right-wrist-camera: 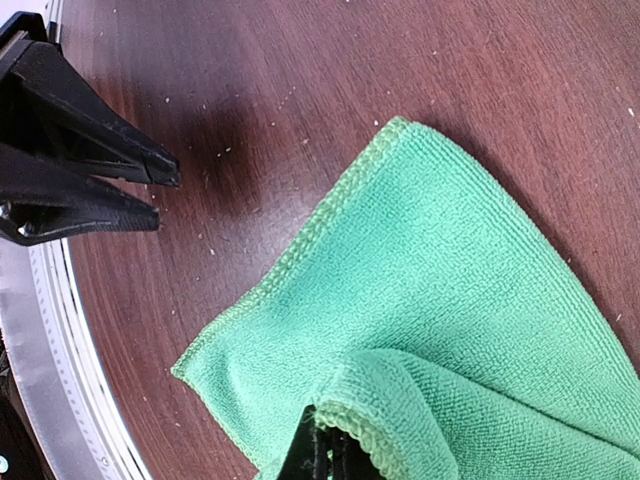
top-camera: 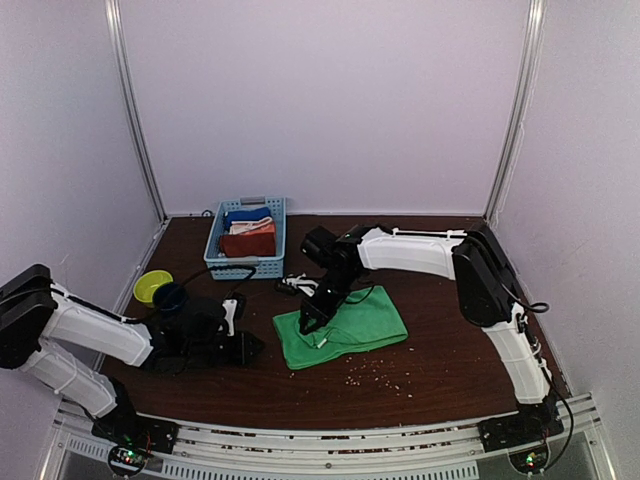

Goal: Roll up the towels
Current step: Fold the towel at the center of the board.

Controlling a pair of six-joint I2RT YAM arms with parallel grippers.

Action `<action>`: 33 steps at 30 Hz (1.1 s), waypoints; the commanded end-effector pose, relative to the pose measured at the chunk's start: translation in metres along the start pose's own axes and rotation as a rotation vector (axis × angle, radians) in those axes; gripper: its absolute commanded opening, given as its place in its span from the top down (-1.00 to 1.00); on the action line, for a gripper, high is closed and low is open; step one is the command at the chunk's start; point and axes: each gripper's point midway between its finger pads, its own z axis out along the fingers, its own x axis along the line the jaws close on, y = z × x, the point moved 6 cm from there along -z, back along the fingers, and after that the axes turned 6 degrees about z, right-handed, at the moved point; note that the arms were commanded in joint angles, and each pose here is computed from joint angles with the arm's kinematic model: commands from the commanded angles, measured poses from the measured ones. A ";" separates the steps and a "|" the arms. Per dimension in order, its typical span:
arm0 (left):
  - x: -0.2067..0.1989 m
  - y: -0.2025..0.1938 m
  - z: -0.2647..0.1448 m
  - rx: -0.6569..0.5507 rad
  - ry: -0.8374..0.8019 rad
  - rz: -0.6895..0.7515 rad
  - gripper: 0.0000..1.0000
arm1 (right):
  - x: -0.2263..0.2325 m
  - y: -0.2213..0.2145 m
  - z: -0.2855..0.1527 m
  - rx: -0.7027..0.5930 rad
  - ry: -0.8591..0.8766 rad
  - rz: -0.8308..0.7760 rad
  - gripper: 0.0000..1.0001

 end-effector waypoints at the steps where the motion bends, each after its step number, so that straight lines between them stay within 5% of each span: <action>1: 0.012 -0.012 0.006 0.057 0.057 0.001 0.68 | 0.010 0.011 -0.013 -0.044 -0.015 -0.024 1.00; 7: 0.003 -0.017 0.025 0.040 -0.060 -0.040 0.92 | 0.022 0.017 -0.035 -0.090 -0.028 -0.039 1.00; 16: -0.006 -0.011 0.037 0.044 -0.097 -0.009 0.97 | 0.035 0.025 -0.066 -0.151 -0.062 -0.065 1.00; 33: 0.001 -0.018 0.031 0.037 -0.080 -0.025 0.97 | 0.027 0.031 -0.016 -0.085 0.034 -0.029 1.00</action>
